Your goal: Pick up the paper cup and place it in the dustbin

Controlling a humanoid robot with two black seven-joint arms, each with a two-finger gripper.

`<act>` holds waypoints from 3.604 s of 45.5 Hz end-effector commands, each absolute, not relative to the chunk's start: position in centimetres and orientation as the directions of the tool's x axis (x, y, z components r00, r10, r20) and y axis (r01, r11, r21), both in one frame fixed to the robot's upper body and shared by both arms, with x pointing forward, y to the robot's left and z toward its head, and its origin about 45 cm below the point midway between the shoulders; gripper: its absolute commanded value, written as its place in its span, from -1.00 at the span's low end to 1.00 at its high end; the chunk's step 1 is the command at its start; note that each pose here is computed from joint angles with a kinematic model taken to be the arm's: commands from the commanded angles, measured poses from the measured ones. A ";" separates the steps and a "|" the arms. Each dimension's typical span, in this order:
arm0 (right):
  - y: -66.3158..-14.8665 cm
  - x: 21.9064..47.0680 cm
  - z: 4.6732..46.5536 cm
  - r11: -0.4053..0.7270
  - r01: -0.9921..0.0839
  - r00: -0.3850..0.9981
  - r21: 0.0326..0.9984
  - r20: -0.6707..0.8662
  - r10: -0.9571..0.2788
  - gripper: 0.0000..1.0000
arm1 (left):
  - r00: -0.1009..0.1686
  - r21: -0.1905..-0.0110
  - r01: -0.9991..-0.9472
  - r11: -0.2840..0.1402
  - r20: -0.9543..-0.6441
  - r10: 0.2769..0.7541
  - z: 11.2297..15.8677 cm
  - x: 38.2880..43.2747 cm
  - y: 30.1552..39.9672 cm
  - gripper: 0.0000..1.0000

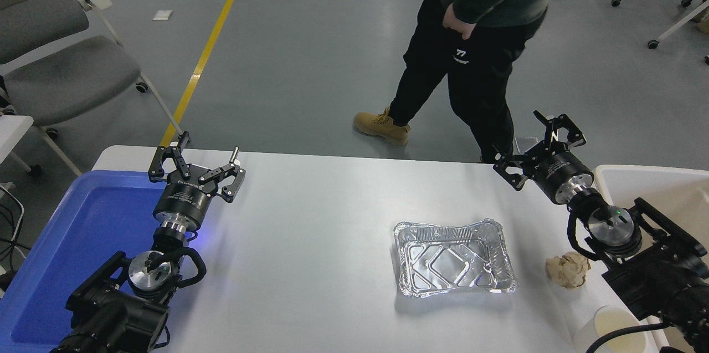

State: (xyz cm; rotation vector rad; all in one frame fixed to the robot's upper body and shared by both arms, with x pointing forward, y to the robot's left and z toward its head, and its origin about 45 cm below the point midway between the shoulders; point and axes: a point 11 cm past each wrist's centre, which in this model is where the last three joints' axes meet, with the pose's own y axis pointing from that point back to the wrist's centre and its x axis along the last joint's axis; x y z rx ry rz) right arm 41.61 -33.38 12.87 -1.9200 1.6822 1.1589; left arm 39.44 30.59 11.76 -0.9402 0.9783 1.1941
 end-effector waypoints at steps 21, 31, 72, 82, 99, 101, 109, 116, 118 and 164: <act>-33.3 41.9 13.2 -0.250 -0.935 -0.019 0.251 -0.740 -0.673 1.00 | 0.100 -0.069 -0.991 0.118 -0.952 0.289 11.86 39.49 30.74 0.98; -33.1 42.1 13.5 -0.252 -0.936 -0.013 0.245 -0.740 -0.672 1.00 | 0.100 -0.069 -0.991 0.118 -0.952 0.289 11.86 39.49 30.74 0.98; -32.7 42.0 13.4 -0.273 -0.928 0.004 0.255 -0.723 -0.691 1.00 | 0.100 -0.069 -0.991 0.118 -0.952 0.289 11.86 39.49 30.74 0.98; -33.4 42.6 14.3 -0.264 -0.933 0.014 0.243 -0.711 -0.703 1.00 | 0.100 -0.069 -0.991 0.118 -0.952 0.289 11.86 39.49 30.74 0.98; -35.1 44.8 18.8 -0.292 -0.924 0.122 0.246 -0.535 -0.836 1.00 | 0.100 -0.069 -0.991 0.118 -0.952 0.289 11.86 39.49 30.74 0.98; -35.3 45.4 19.8 -0.298 -0.922 0.146 0.248 -0.491 -0.859 1.00 | 0.100 -0.069 -0.991 0.118 -0.952 0.289 11.86 39.49 30.74 0.98; -36.2 46.4 23.5 -0.326 -0.897 0.243 0.297 -0.284 -0.928 1.00 | 0.099 -0.067 -0.991 0.119 -0.952 0.290 11.84 39.49 30.73 0.98; -34.7 46.4 26.1 -0.391 -0.856 0.365 0.338 -0.141 -0.920 1.00 | 0.100 -0.069 -0.991 0.118 -0.952 0.289 11.86 39.49 30.74 0.98; -33.7 46.8 26.9 -0.408 -0.841 0.405 0.356 -0.087 -0.910 1.00 | 0.101 -0.068 -0.991 0.119 -0.952 0.290 11.86 39.49 30.73 0.98; -28.7 36.2 38.9 -0.049 -0.451 0.890 0.891 0.453 0.059 1.00 | 0.100 -0.068 -0.990 0.120 -0.952 0.290 11.84 39.48 30.69 0.98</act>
